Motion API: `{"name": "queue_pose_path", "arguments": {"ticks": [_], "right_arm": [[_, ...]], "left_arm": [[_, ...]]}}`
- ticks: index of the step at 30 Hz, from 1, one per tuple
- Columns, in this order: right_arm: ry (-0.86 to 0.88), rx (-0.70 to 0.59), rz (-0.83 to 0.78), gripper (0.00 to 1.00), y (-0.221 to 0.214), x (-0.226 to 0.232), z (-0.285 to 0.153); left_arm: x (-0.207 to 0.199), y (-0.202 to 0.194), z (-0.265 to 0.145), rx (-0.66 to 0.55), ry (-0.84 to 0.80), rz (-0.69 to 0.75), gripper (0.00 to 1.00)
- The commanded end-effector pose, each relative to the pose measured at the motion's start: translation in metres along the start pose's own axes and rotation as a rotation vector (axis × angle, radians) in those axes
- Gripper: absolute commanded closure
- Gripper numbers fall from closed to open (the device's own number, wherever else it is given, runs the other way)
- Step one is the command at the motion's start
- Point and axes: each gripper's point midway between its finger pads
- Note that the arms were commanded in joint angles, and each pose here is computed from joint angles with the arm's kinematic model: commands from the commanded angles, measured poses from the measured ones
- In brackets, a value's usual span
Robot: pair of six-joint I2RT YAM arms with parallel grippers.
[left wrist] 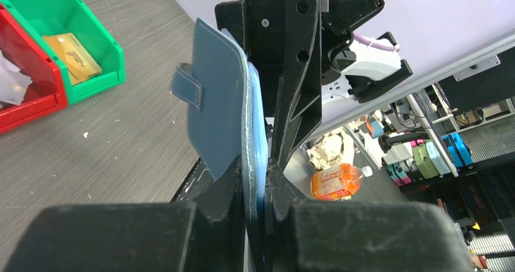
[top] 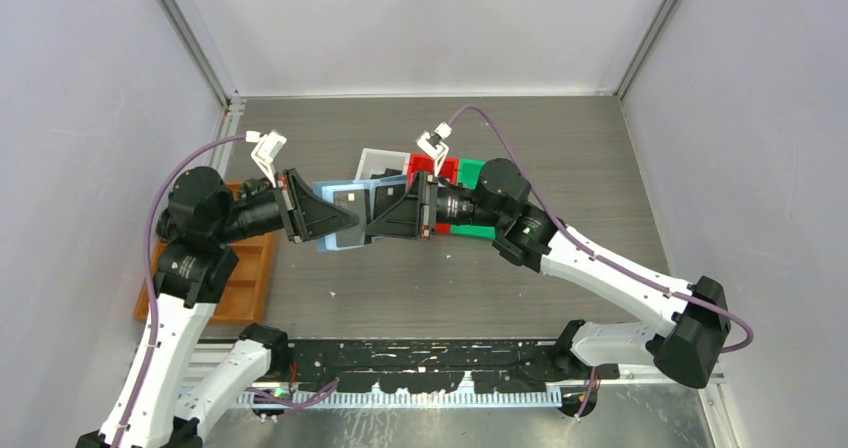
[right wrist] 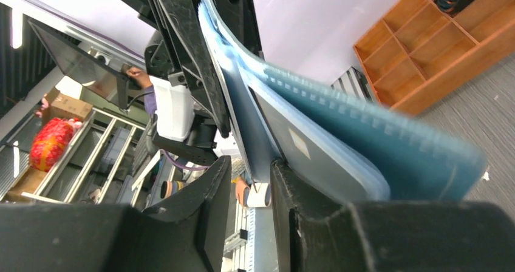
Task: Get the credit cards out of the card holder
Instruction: Remove the credit card from the card holder.
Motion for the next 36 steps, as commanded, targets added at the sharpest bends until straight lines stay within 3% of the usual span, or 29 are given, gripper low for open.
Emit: {"name": "queue_pose_path", "arguments": {"ticks": [1,6,9,12,22,27,36], "right_arm": [[0.184,-0.083,-0.046,0.66,0.03,0.051,0.006],[0.199,-0.074,-0.03,0.72,0.026,0.052,0.01],[0.192,-0.078,-0.025,0.82,0.025,0.048,0.012],[0.186,-0.084,-0.026,0.89,0.024,0.046,0.011],[0.176,-0.138,-0.04,0.89,0.015,0.04,-0.008],[0.193,-0.186,-0.016,0.91,0.022,0.042,-0.01],[0.25,-0.199,-0.013,0.94,0.028,0.052,-0.006]], "left_arm": [[-0.028,0.005,-0.006,0.0,-0.085,0.076,0.99],[-0.027,0.006,-0.006,0.0,-0.079,0.082,0.99],[-0.026,0.006,-0.005,0.002,-0.078,0.077,0.98],[-0.029,0.007,-0.006,-0.001,-0.083,0.074,0.92],[-0.048,0.002,-0.011,0.047,-0.158,0.052,0.88],[-0.052,0.006,-0.01,0.035,-0.177,0.054,0.8],[-0.051,0.005,-0.01,0.043,-0.171,0.015,0.83]]}}
Point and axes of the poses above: each gripper's point midway between its finger pads, its own z axis out along the fingers, its own x axis along the line the jaws close on, y = z × x, and after that the axes turned 1 degree about z, right-handed
